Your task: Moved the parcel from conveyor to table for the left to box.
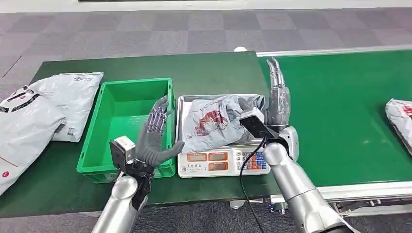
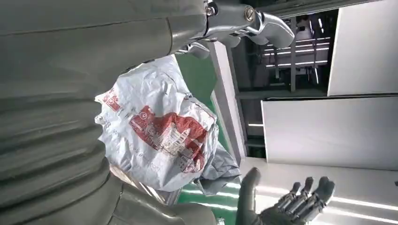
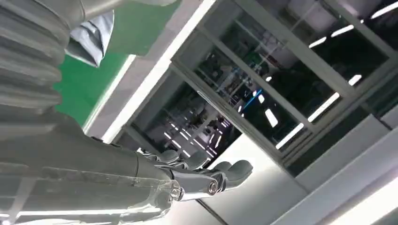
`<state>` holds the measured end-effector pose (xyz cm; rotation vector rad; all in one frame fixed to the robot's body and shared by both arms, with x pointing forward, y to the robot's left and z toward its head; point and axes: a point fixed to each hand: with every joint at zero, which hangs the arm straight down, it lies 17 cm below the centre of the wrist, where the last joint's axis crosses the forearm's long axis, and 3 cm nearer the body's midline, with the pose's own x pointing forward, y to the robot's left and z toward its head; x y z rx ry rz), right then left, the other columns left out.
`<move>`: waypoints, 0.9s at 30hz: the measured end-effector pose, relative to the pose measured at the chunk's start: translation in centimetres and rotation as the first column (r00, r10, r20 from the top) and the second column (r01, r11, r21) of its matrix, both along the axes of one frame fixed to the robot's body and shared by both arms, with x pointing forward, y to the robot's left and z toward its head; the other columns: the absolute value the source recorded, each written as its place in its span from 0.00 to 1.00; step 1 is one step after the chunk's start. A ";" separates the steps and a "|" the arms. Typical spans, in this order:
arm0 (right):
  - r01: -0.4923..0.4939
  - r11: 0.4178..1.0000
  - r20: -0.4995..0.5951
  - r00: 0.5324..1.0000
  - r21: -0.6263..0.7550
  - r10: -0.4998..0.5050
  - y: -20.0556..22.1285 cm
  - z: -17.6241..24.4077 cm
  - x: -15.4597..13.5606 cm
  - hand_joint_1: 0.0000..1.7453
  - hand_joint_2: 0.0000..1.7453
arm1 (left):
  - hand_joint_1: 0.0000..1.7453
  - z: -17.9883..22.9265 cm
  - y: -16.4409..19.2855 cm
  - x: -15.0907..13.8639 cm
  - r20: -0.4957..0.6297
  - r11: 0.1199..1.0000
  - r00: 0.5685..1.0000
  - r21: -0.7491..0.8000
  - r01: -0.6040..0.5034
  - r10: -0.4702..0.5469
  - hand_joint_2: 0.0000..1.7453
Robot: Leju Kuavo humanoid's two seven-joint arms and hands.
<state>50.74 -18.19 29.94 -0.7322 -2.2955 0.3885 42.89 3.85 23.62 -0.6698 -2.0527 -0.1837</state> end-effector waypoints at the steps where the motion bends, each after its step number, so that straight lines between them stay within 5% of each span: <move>1: 0.006 1.000 0.014 1.000 0.011 -0.007 -0.3 0.3 -0.2 0.00 1.00 | 0.00 0.0 0.0 0.0 -0.001 1.000 1.000 0.001 0.001 -0.001 1.00; 10: 0.016 0.994 0.253 0.967 0.106 -0.043 -3.0 3.4 -6.1 0.00 1.00 | 0.00 -0.2 0.1 0.3 -0.014 1.000 1.000 -0.008 0.000 0.000 1.00; 27: 0.091 0.972 0.255 0.956 0.215 -0.146 -7.4 2.5 -10.2 0.00 1.00 | 0.00 -1.1 0.0 0.6 -0.028 0.999 0.999 0.042 -0.022 0.023 1.00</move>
